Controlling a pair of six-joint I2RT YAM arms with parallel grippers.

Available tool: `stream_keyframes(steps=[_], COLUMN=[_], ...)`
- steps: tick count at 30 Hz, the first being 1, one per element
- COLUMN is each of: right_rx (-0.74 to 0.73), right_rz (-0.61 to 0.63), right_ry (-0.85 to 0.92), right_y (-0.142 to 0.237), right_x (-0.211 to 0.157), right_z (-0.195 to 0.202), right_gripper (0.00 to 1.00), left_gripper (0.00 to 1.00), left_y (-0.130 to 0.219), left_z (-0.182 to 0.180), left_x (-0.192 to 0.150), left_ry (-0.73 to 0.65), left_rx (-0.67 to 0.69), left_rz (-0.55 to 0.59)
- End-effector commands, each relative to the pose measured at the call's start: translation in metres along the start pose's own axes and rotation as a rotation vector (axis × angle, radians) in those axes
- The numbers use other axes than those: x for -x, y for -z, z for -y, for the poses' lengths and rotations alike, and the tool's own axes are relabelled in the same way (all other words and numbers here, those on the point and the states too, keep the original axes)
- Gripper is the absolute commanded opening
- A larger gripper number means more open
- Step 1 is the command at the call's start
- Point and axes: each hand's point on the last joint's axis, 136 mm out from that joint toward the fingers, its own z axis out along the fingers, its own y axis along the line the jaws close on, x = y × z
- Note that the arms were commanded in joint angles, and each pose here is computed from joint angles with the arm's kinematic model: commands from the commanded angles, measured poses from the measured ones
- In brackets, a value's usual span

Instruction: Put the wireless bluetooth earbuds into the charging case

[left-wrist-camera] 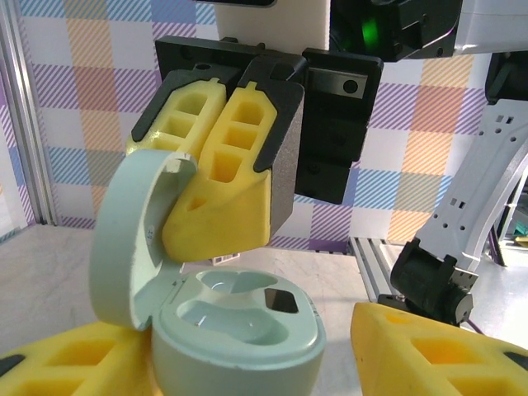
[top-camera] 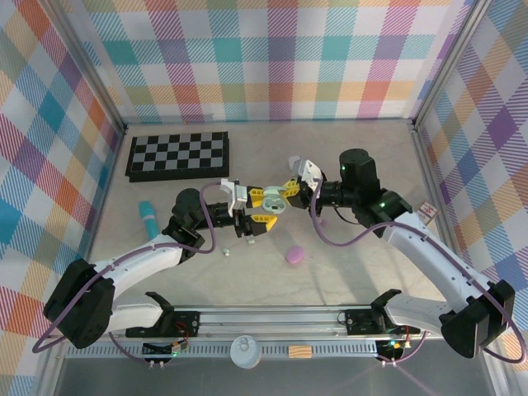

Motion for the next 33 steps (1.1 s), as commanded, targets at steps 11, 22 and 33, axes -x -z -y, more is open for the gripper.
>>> stream_keyframes(steps=[11, 22, 33], right_rx=[-0.011, 0.034, 0.054], right_rz=[0.038, 0.052, 0.040], right_ry=[0.043, 0.035, 0.030], right_y=[0.004, 0.001, -0.003], right_x=[0.010, 0.012, 0.009], right_z=[0.000, -0.006, -0.009], right_gripper=[0.00, 0.00, 0.00], left_gripper=[0.62, 0.63, 0.62], left_y=[0.000, -0.001, -0.002], left_z=[0.004, 0.002, 0.001], left_x=[0.014, 0.015, 0.019], left_ry=[-0.037, -0.040, -0.044], left_rx=[-0.020, -0.007, -0.006], left_rz=[0.039, 0.044, 0.049])
